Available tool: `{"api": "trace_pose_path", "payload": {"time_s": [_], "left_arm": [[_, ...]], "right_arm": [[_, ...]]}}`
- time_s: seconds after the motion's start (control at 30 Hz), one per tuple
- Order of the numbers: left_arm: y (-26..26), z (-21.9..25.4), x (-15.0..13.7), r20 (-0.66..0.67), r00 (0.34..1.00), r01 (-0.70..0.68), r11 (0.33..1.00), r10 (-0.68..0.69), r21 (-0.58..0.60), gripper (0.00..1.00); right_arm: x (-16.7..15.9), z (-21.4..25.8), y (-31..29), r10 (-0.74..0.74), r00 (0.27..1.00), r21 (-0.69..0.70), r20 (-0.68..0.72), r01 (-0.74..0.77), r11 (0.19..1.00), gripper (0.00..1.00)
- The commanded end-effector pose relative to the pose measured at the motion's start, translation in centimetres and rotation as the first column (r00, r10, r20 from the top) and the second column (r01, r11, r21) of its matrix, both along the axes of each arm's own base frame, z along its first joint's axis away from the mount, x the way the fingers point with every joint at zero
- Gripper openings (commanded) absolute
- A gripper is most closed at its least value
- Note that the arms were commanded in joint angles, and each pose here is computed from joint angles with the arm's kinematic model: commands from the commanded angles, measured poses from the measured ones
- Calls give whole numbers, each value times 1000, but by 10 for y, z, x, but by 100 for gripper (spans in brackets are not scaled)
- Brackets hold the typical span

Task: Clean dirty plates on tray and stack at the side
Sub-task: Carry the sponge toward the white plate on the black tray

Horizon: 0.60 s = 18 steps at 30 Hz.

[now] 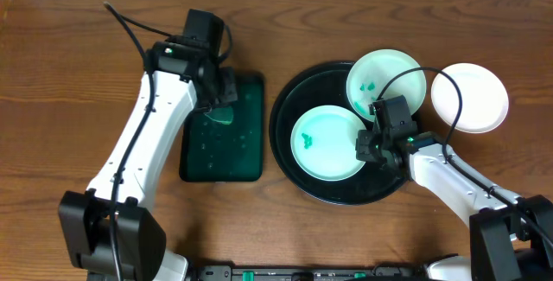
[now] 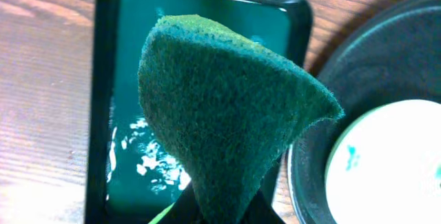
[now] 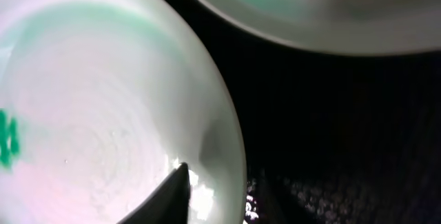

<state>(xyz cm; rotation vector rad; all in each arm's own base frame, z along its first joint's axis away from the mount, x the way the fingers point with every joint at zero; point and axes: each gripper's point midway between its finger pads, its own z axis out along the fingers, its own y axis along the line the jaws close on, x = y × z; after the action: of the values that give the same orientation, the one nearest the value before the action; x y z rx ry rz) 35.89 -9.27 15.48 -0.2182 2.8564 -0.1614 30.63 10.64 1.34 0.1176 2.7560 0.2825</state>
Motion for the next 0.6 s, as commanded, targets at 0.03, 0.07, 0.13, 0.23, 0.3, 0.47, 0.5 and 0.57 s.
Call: {"api": "trace_pose_path", "payload": {"time_s": [0.03,0.07,0.13,0.23,0.3,0.47,0.5,0.57], "left_arm": [[-20,12,5,61,996,68,998,-67,-3,7],[-24,12,6,69,995,76,997,-76,-5,7],[-32,13,6,78,993,87,996,-86,-11,7],[-43,12,4,77,994,75,997,-73,-27,7],[-52,10,1,74,995,67,997,-64,-40,7],[-80,4,-10,63,996,62,996,-58,-70,7],[-87,3,-12,62,996,67,995,-63,-76,7],[-102,-1,-18,56,996,77,993,-72,-86,7]], "right_arm": [[3,-2,-5,0,1000,-36,18,1,999,19],[3,-2,-5,-1,1000,-36,18,1,999,11],[2,-3,-5,0,1000,-36,16,1,999,1],[-1,-5,-4,3,1000,-30,7,-3,1000,1],[-4,-6,0,13,1000,-13,-7,-13,1000,1],[-11,-6,9,-2,999,53,-48,4,999,1],[-12,-6,11,-11,998,67,-56,15,998,1],[-14,-6,15,-9,998,92,-66,15,996,1]]}}
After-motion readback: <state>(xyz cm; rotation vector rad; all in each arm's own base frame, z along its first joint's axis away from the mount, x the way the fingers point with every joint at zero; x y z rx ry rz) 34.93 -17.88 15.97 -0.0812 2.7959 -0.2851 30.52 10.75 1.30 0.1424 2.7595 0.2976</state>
